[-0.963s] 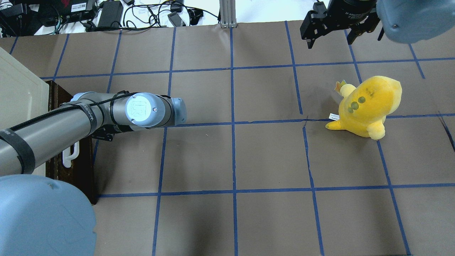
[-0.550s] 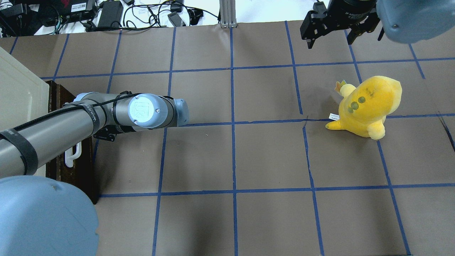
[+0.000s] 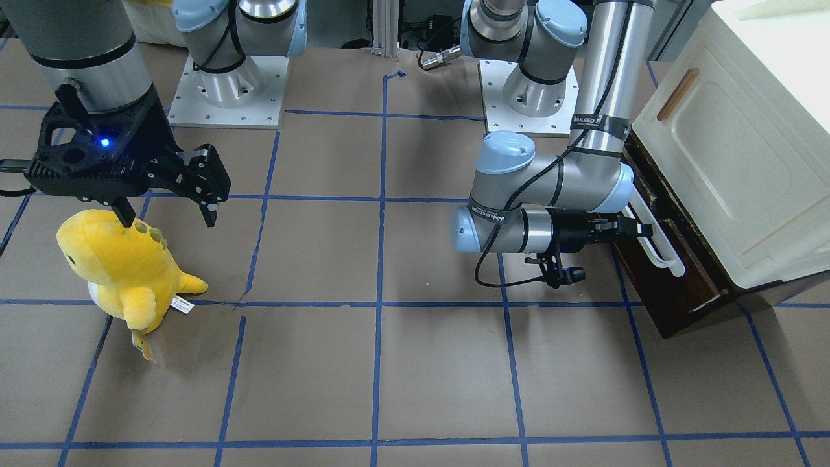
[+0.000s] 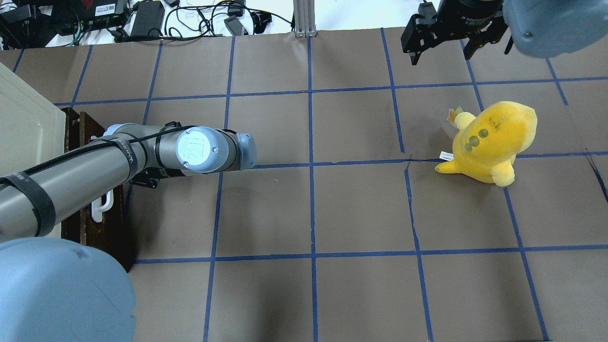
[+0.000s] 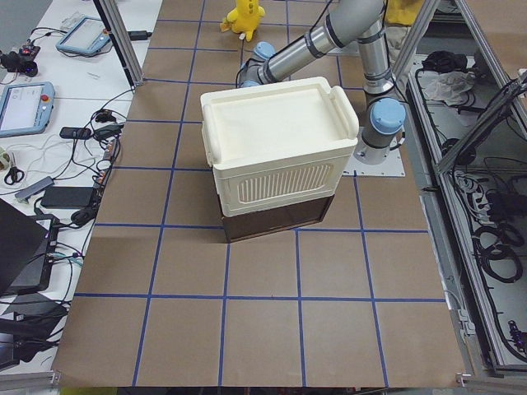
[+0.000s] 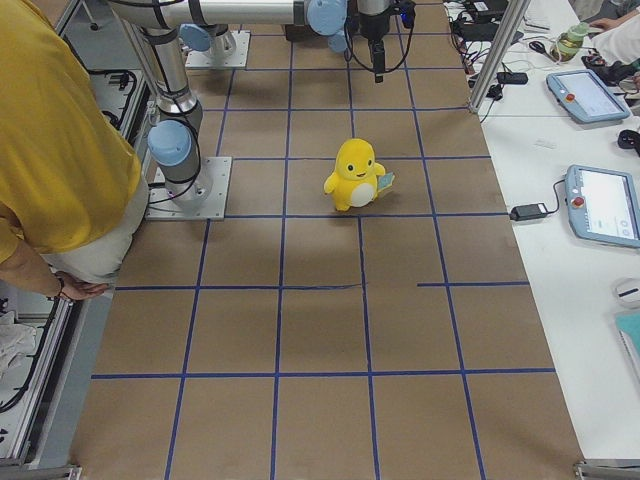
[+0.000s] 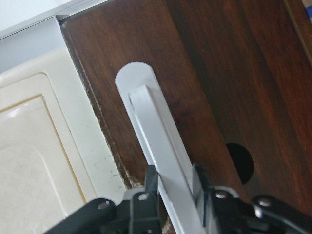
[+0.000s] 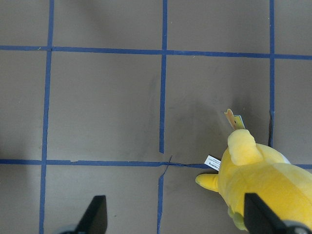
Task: Pull drawer sideways
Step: 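Pull the handle with the left gripper, sliding the drawer out from the cabinet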
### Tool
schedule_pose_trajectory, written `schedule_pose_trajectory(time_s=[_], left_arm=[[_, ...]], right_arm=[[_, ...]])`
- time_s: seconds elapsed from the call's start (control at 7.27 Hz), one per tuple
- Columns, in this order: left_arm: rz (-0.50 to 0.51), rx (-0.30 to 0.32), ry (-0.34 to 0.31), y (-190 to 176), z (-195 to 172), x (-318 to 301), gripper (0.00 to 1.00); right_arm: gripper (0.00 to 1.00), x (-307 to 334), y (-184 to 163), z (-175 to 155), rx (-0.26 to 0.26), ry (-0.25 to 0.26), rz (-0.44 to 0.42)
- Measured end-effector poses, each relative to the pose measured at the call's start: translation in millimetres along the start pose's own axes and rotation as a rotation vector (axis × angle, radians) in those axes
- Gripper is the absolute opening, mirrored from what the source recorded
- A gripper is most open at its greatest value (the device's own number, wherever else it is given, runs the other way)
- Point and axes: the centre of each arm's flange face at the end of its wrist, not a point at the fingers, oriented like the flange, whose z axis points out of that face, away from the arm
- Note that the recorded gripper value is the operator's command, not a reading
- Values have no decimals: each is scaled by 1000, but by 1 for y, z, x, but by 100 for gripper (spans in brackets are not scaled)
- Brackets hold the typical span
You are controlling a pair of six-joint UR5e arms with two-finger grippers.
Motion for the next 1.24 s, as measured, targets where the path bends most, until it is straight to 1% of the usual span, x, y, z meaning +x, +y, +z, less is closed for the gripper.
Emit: schedule_pose_trajectory(time_s=[0.55, 0.96, 1.24], left_arm=[[-25, 21, -5, 2, -12, 2, 34], [-23, 33, -8, 3, -19, 5, 31], [-20, 40, -11, 4, -24, 7, 31]], right_arm=[[100, 0, 0, 0, 0, 0, 0], [100, 0, 0, 0, 0, 0, 0], [100, 0, 0, 0, 0, 0, 0]])
